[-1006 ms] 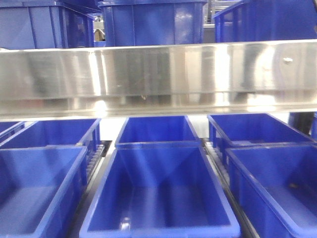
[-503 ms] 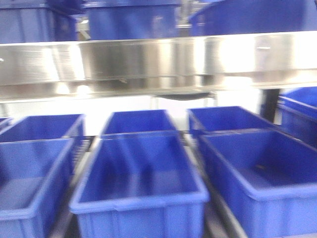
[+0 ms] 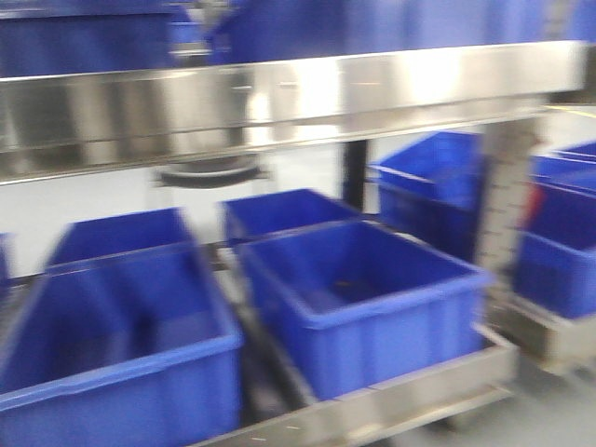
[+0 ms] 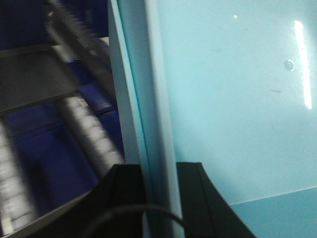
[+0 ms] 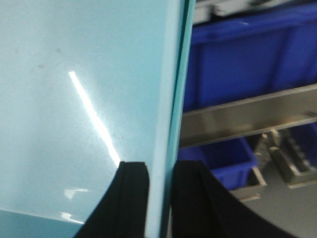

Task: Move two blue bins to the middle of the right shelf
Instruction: 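Turn the base away from the shelf still gripping the bin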

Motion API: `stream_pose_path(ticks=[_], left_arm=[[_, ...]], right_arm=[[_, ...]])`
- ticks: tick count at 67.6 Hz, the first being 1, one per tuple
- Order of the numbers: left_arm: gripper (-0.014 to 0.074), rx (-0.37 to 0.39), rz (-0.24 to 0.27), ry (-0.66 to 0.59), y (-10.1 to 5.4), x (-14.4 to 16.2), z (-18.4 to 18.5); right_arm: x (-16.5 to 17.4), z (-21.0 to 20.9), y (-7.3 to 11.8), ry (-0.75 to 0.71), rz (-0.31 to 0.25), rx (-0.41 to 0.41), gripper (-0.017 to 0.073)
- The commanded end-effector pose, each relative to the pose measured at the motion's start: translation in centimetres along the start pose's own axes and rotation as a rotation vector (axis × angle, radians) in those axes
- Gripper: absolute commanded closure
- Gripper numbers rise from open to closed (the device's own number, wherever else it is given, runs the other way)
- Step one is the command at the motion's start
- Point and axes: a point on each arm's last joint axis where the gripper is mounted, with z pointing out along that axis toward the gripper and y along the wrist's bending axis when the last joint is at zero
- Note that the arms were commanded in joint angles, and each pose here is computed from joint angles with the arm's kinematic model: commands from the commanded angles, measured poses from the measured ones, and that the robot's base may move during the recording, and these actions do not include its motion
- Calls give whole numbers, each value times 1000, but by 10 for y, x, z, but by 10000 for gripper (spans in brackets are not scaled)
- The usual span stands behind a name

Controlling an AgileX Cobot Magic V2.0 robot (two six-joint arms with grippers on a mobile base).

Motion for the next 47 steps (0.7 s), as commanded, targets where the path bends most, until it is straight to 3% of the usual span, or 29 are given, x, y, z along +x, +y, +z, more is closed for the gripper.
stream_pose_path(ticks=[1,47], left_arm=[[704,34,6,-110,-5,-13,-12],[704,34,6,-110,-5,-13,-12]], right_arm=[[-13,-17,1,-131,-13,-18,713],[-13,-17,1,-131,-13,-18,713]])
